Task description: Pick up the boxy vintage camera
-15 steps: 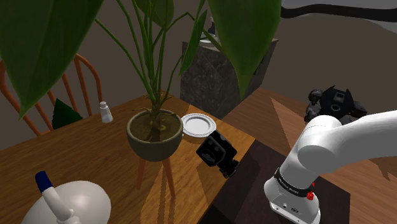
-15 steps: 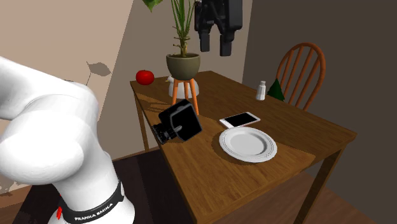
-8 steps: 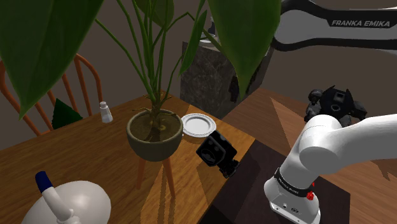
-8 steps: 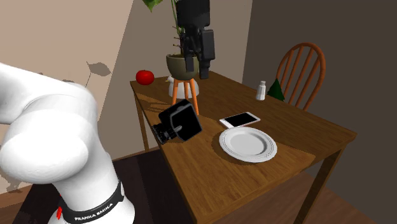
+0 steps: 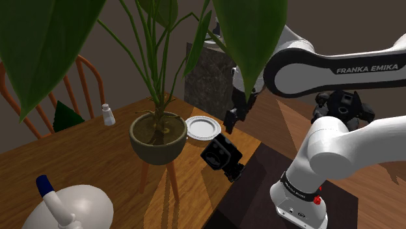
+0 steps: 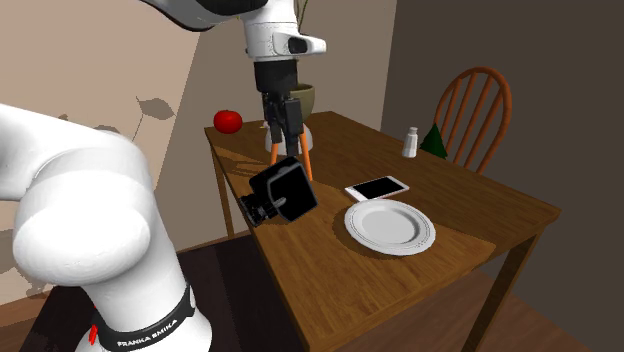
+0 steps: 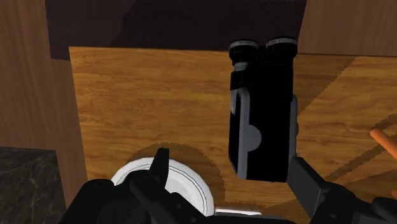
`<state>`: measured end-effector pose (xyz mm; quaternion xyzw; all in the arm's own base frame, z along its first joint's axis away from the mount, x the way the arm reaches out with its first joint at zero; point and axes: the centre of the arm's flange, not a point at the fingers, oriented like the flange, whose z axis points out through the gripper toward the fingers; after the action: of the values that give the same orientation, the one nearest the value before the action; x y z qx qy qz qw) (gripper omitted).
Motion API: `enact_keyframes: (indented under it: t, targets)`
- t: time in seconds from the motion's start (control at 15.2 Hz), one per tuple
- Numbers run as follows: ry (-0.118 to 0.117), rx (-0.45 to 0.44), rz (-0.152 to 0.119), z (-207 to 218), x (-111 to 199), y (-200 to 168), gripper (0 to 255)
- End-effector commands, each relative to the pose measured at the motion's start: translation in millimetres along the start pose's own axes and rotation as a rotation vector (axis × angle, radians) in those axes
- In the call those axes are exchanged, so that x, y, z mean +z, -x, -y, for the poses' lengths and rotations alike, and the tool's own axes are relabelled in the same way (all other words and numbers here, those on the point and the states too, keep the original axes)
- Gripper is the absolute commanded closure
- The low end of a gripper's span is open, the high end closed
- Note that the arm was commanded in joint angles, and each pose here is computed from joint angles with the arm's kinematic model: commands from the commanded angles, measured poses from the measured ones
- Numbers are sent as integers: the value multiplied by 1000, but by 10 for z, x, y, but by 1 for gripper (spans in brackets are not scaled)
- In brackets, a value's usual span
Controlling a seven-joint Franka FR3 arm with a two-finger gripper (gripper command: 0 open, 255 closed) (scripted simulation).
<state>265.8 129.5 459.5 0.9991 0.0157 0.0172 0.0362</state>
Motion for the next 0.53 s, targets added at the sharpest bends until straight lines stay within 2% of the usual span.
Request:
enact_keyframes:
  t: [0.0, 0.2, 0.46]
  targets:
    - [3, -3, -4, 165, 196, 57, 0]
    - [9, -10, -6, 449, 467, 147, 0]
    - [9, -11, -6, 480, 644, 159, 0]
